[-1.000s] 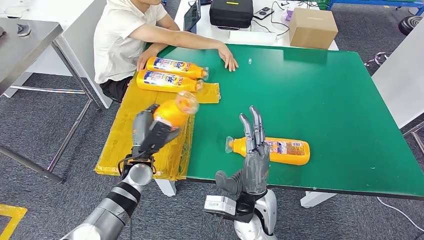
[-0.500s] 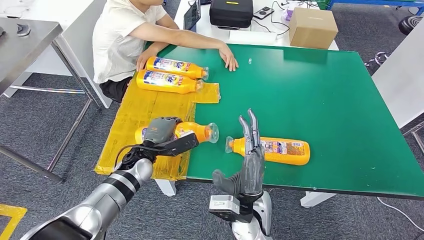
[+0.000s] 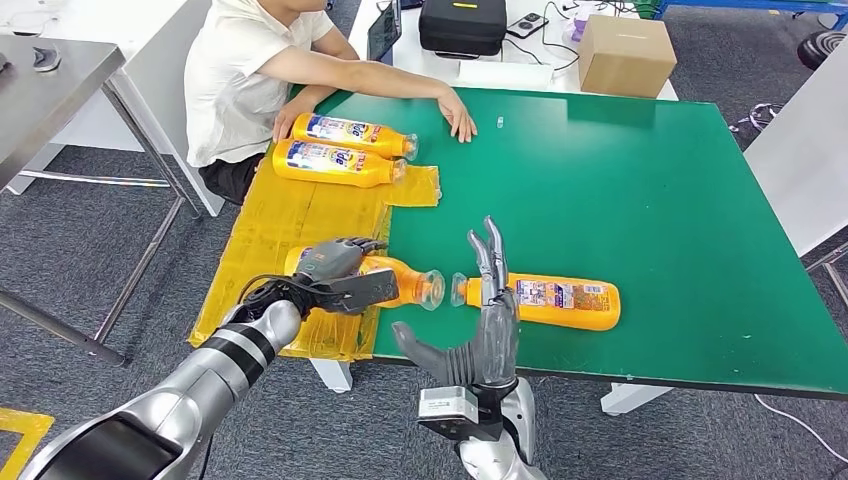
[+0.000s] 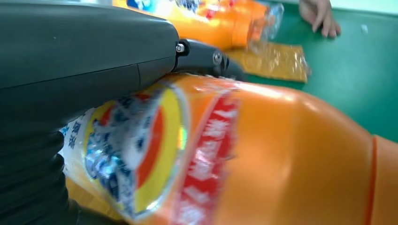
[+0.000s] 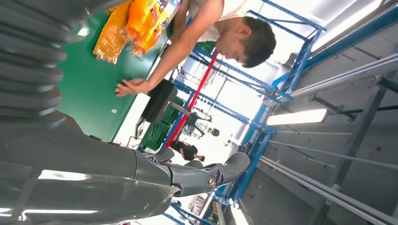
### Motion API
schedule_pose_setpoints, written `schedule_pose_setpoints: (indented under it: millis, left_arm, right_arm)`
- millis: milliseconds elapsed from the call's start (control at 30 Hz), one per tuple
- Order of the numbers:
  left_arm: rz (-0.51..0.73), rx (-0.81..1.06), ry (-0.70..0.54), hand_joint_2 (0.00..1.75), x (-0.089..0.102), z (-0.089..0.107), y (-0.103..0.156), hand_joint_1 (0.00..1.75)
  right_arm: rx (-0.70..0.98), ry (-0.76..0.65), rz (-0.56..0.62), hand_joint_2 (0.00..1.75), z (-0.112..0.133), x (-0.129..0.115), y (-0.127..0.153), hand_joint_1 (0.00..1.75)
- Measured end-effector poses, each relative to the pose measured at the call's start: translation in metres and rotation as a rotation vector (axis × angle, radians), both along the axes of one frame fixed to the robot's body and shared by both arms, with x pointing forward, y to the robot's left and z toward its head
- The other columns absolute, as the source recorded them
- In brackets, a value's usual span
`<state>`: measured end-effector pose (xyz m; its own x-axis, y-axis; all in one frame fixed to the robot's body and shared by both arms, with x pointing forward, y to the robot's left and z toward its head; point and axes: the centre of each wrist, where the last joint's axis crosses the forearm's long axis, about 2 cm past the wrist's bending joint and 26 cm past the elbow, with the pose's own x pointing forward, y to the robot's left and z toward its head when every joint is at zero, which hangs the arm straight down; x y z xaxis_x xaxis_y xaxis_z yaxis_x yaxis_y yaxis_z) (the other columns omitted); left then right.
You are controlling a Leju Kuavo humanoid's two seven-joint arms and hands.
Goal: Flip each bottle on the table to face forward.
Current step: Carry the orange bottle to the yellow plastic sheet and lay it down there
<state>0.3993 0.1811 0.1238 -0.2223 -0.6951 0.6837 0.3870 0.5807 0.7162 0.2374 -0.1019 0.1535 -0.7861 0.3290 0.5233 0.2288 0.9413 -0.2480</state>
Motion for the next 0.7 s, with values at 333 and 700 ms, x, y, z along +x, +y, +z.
schedule_pose_setpoints:
  millis: [333, 700]
  left_arm:
    - [-0.032, 0.004, 0.097, 1.75, -0.004, -0.012, 0.004, 0.00]
    - [-0.033, -0.007, 0.162, 1.75, 0.000, -0.012, 0.008, 0.00]
  right_arm:
    - [-0.008, 0.023, 0.029, 1.75, -0.007, -0.002, 0.003, 0.00]
    - [-0.020, 0.040, 0.040, 1.75, -0.012, 0.000, 0.003, 0.00]
